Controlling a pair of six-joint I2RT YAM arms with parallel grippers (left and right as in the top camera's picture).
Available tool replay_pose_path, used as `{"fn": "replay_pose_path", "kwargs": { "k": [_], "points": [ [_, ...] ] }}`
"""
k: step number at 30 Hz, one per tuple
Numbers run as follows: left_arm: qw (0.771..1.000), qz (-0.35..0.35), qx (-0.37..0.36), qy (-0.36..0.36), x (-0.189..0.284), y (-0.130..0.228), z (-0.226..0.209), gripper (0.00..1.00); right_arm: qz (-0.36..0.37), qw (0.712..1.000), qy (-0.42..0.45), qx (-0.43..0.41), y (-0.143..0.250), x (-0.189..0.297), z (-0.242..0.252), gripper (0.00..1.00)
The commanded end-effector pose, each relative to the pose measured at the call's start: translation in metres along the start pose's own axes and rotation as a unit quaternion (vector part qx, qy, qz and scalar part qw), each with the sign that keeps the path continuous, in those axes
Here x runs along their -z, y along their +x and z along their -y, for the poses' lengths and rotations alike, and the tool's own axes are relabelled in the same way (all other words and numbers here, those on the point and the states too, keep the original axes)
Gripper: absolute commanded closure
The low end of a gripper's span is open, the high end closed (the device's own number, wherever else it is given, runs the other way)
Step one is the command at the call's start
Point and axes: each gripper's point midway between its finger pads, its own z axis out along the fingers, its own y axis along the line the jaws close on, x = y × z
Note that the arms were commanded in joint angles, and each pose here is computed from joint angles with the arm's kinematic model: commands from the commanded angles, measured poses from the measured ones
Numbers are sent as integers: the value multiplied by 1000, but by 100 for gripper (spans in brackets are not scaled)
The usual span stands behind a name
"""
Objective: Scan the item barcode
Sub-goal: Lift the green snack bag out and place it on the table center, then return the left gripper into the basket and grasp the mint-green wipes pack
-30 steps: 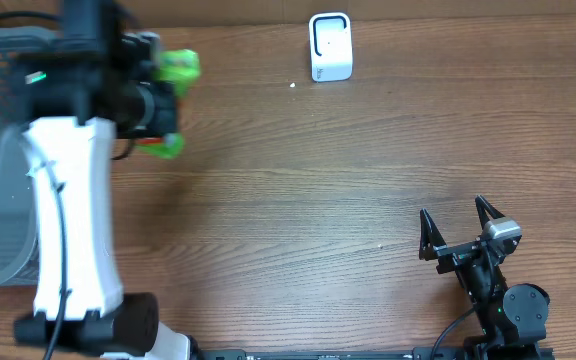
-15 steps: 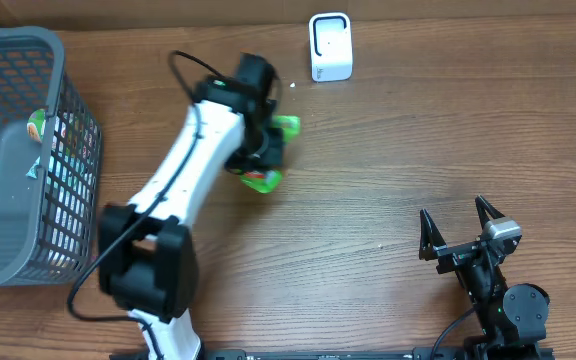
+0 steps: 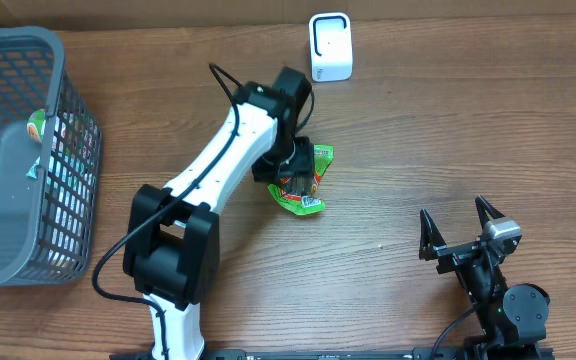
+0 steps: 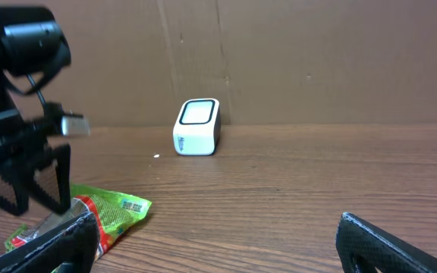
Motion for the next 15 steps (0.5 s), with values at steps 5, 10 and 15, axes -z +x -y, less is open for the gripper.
{"fn": "replay_pose_path", "kwargs": {
  "k": [5, 10, 15],
  "points": [
    [987, 152, -7, 45, 144, -54, -9, 29, 3, 1000, 0, -3, 2, 0, 0, 0],
    [969, 240, 57, 21, 227, -66, -68, 25, 3, 1000, 0, -3, 2, 0, 0, 0],
    [950, 279, 144, -8, 273, -56, -146, 25, 3, 1000, 0, -3, 2, 0, 0, 0]
  ]
}}
